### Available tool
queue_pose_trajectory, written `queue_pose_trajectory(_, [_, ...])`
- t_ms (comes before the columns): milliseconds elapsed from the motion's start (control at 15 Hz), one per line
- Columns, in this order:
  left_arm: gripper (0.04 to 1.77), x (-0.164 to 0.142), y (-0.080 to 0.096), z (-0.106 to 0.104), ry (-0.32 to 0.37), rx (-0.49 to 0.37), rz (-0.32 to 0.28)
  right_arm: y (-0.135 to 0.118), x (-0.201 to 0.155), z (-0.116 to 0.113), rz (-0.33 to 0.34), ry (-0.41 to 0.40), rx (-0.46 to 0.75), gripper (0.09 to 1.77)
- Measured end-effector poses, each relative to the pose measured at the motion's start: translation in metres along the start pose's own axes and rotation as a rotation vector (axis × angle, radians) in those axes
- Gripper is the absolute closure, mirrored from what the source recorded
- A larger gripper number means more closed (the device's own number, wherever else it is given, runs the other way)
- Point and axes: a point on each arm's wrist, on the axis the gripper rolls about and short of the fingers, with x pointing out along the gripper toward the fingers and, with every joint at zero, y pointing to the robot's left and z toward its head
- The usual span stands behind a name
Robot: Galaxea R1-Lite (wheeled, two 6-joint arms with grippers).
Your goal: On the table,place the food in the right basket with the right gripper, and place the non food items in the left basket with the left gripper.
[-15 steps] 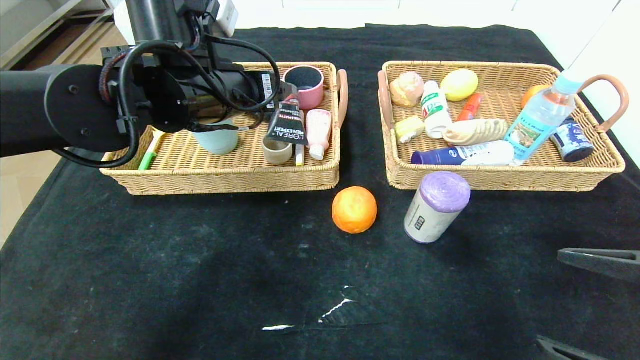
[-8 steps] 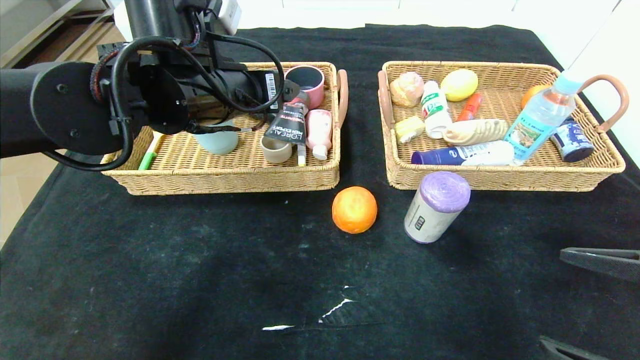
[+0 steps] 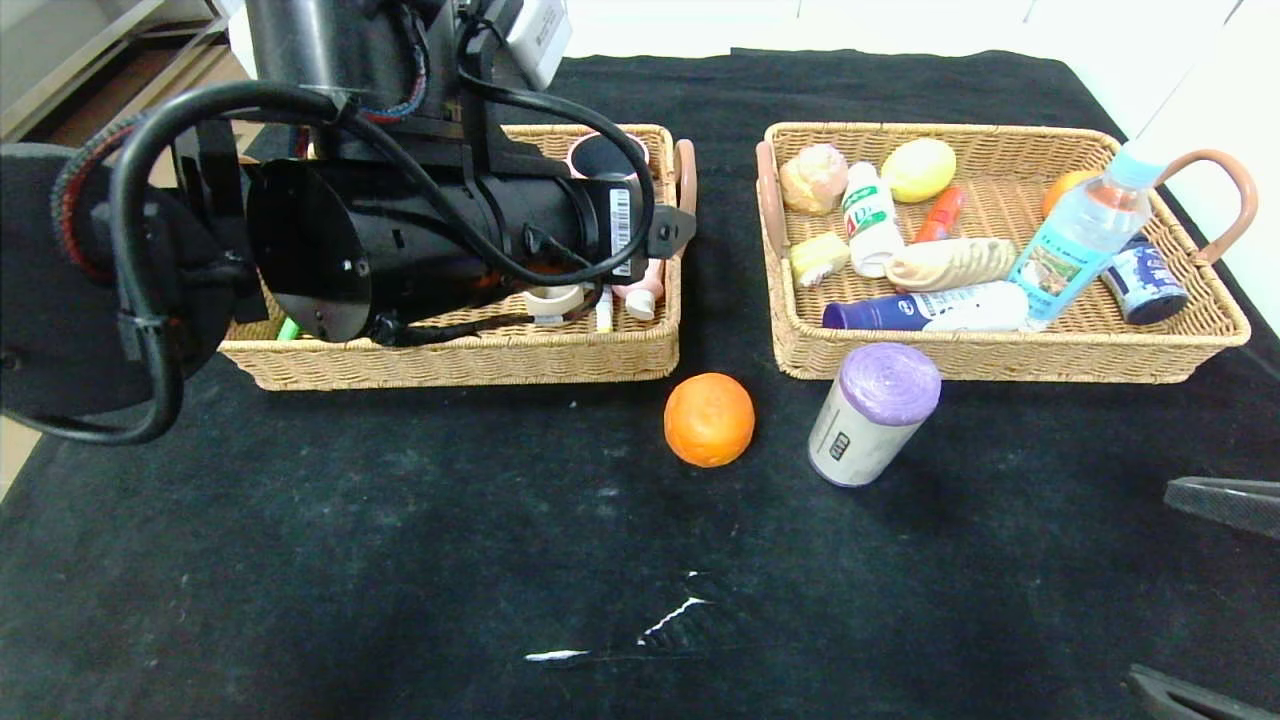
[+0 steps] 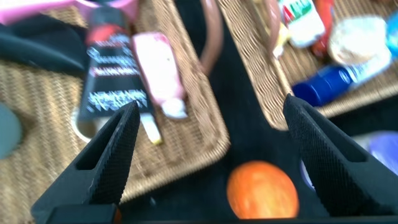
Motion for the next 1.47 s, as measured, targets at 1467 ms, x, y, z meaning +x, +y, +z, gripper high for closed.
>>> queue_pose_trajectory(1467, [0.1,-0.125,0.007,-0.092,0.092,0.211,-0.408,0.001,-0.005,0.002,-0.004,-0.02,-0.006,0.15])
